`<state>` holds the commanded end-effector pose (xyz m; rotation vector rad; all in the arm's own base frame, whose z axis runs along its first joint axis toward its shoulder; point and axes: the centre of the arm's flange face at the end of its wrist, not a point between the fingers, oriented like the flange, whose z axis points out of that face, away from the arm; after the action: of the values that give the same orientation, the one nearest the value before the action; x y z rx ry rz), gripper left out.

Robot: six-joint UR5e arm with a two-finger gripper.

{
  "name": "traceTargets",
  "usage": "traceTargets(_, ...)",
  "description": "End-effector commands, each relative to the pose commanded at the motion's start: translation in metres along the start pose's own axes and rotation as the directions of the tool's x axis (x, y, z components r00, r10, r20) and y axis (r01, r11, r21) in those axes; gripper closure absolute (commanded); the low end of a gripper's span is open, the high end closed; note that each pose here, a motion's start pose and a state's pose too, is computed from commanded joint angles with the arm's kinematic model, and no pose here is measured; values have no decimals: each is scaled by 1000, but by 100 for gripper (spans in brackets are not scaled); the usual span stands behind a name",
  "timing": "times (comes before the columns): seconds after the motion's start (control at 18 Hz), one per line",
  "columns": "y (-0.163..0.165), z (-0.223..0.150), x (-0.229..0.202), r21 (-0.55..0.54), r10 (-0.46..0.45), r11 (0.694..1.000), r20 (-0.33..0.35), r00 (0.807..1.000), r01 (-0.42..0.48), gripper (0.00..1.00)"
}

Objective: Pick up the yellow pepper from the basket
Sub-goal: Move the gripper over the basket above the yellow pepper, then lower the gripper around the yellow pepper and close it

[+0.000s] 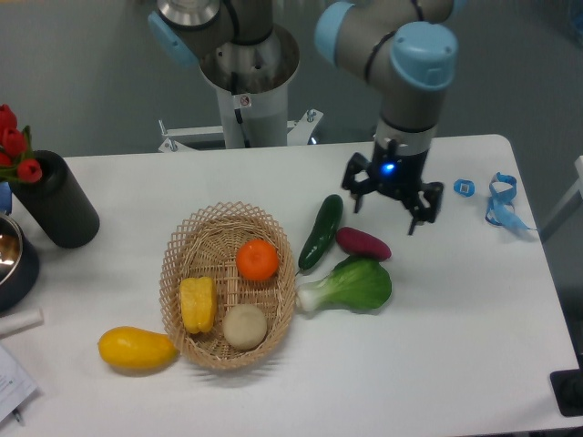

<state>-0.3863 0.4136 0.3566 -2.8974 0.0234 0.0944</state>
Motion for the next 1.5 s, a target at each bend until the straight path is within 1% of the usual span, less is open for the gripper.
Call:
traceTargets(0.11,-12,2,12,7,-58,998,-13,998,58,0)
traceTargets(0.22,-33,11,35,1,-104,995,-36,994,104,0)
traceTargets(0.33,-41,24,40,-15,-170,985,-54,984,170,0)
traceTargets(0.44,-57,38,55,-29,-169,985,-73,983,167,0)
traceTargets(0.5,-59,41,57,-32,-184,983,-79,980,181,0)
traceTargets(0.67,-74,44,71,-23,-269,963,-111,957,269,0)
traceTargets(0.83,-93,51,85,-22,-352,935,-157,923,353,0)
traceTargets(0.89,-101,59,93,-35,-367,930,-166,915,366,0)
traceTargets(1.06,-120,76,113,-65,-390,921,-184,902,384,0)
traceTargets(1.17,-127,91,123,-94,-416,909,-189,889,406,0)
traceTargets(1.28,-134,99,137,-113,-420,907,-191,887,405,0)
traceTargets(1.5,-132,111,151,-145,-408,911,-182,895,386,0)
